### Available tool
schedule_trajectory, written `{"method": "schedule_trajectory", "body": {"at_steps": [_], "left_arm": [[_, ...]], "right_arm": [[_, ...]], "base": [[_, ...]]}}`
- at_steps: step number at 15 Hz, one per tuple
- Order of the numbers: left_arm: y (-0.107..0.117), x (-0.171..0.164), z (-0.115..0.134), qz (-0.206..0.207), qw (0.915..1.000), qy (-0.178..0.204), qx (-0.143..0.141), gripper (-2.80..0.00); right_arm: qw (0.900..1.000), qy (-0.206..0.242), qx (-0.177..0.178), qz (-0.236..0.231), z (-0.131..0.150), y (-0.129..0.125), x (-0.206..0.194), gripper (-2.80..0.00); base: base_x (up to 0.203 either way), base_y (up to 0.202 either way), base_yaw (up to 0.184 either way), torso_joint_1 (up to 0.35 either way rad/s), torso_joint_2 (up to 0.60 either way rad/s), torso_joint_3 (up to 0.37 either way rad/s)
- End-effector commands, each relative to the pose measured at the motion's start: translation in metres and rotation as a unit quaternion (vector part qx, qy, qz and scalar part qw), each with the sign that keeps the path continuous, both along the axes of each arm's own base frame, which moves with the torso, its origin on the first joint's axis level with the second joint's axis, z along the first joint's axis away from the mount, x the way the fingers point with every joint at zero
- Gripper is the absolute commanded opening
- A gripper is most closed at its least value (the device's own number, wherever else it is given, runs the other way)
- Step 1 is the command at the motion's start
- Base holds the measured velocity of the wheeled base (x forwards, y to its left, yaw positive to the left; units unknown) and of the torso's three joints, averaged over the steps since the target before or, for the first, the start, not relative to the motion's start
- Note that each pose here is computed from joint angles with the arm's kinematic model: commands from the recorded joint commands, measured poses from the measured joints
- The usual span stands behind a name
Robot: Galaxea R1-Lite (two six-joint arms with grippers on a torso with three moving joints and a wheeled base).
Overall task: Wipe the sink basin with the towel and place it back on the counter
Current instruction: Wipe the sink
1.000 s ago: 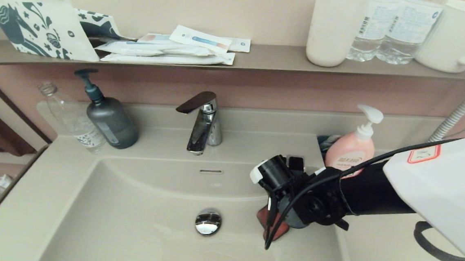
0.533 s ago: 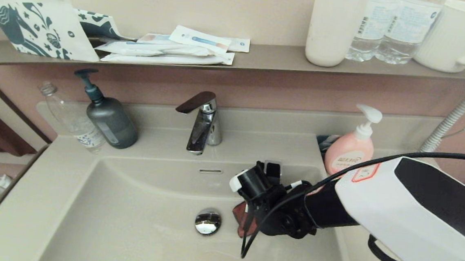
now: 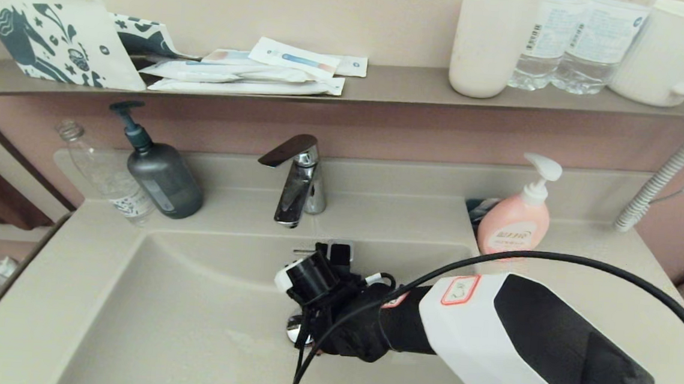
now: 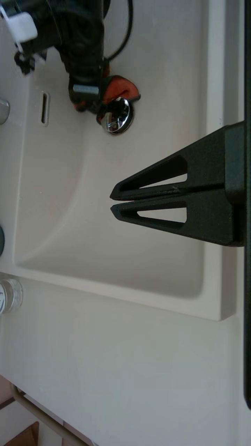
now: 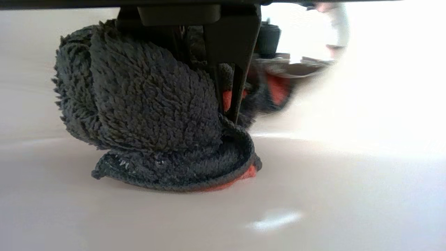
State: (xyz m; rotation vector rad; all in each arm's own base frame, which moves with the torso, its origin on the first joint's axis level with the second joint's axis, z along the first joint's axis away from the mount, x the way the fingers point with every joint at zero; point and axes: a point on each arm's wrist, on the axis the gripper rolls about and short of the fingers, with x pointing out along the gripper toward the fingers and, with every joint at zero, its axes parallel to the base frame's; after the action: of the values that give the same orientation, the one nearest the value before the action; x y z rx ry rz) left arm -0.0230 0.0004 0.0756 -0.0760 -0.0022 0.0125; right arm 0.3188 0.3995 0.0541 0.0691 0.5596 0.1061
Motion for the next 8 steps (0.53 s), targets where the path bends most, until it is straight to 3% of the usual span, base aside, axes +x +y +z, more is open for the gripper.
{"method": "schedule_trajectory", "body": {"at_steps": [1, 3, 8], "left_arm": [[0.000, 0.000, 0.000, 0.001, 1.0000, 0.001, -0.001, -2.80], [0.000, 0.000, 0.000, 0.001, 1.0000, 0.000, -0.001, -2.80], [0.000, 0.000, 0.000, 0.000, 1.0000, 0.001, 0.000, -2.80]], "right_arm": [[1.000, 0.003, -0.014, 0.020, -0.017, 0.016, -0.008, -2.80], [0.999, 0.005, -0.017, 0.049, -0.022, 0.026, -0.019, -2.80], [0.995, -0.007, 0.019, 0.094, -0.008, 0.040, -0.032, -2.80]], "base": [[0.000, 0.000, 0.000, 0.000, 0.00, 0.000], [0.000, 0.000, 0.000, 0.000, 0.00, 0.000], [0.000, 0.000, 0.000, 0.000, 0.00, 0.000]]}}
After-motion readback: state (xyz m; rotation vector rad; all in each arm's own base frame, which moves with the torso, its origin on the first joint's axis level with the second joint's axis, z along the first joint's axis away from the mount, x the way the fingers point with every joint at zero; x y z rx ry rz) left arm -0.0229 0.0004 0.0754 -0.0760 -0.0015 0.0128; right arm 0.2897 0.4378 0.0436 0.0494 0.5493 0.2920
